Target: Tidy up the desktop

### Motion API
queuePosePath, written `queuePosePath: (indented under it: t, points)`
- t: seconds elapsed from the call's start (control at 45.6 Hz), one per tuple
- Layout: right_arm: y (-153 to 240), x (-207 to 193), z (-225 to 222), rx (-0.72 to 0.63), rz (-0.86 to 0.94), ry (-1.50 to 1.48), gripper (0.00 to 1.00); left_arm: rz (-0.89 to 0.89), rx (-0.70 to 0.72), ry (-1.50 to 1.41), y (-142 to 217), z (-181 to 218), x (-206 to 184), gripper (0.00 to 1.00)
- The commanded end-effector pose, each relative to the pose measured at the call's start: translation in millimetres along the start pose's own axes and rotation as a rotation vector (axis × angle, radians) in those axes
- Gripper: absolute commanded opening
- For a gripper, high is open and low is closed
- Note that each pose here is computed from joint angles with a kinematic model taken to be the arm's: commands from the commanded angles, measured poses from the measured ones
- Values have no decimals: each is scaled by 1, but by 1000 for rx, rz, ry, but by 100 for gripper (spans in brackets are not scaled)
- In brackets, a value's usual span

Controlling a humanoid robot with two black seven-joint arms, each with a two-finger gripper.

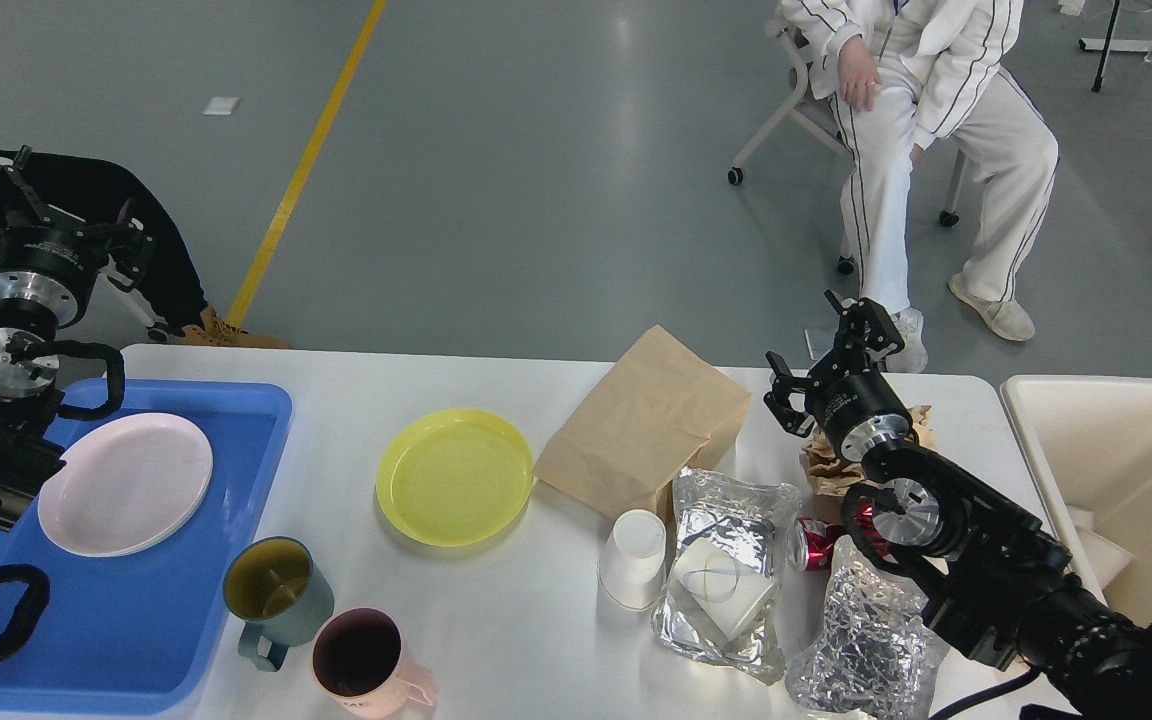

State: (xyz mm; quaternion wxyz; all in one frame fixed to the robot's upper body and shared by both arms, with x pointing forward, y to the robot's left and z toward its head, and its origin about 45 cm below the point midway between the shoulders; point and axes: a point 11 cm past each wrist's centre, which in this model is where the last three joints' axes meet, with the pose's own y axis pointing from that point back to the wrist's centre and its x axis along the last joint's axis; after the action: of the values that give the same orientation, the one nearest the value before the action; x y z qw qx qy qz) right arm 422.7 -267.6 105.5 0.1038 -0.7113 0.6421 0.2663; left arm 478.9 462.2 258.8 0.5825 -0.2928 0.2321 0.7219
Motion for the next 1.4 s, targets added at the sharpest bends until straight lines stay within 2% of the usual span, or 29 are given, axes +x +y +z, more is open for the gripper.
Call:
queuePosePath:
  t: [0.0, 0.723, 0.855, 1.008, 1.096, 1.381]
  points:
    - [0, 0, 0, 0, 0, -1, 100, -10, 8, 1, 1, -4, 0, 97]
    - [0, 0, 0, 0, 0, -1, 100, -42, 33, -27, -1, -6, -10, 97]
    - [0, 0, 0, 0, 0, 1, 100, -80, 39, -69, -6, 1, -23, 97]
    - [0, 0, 0, 0, 0, 0, 100, -104, 72, -178, -9, 9, -29, 97]
    - [0, 0, 0, 0, 0, 0, 100, -114, 158, -337, -7, -4, -27, 97]
    - [0, 0, 0, 0, 0, 1, 100, -209, 368, -833, -6, 7, -28, 97]
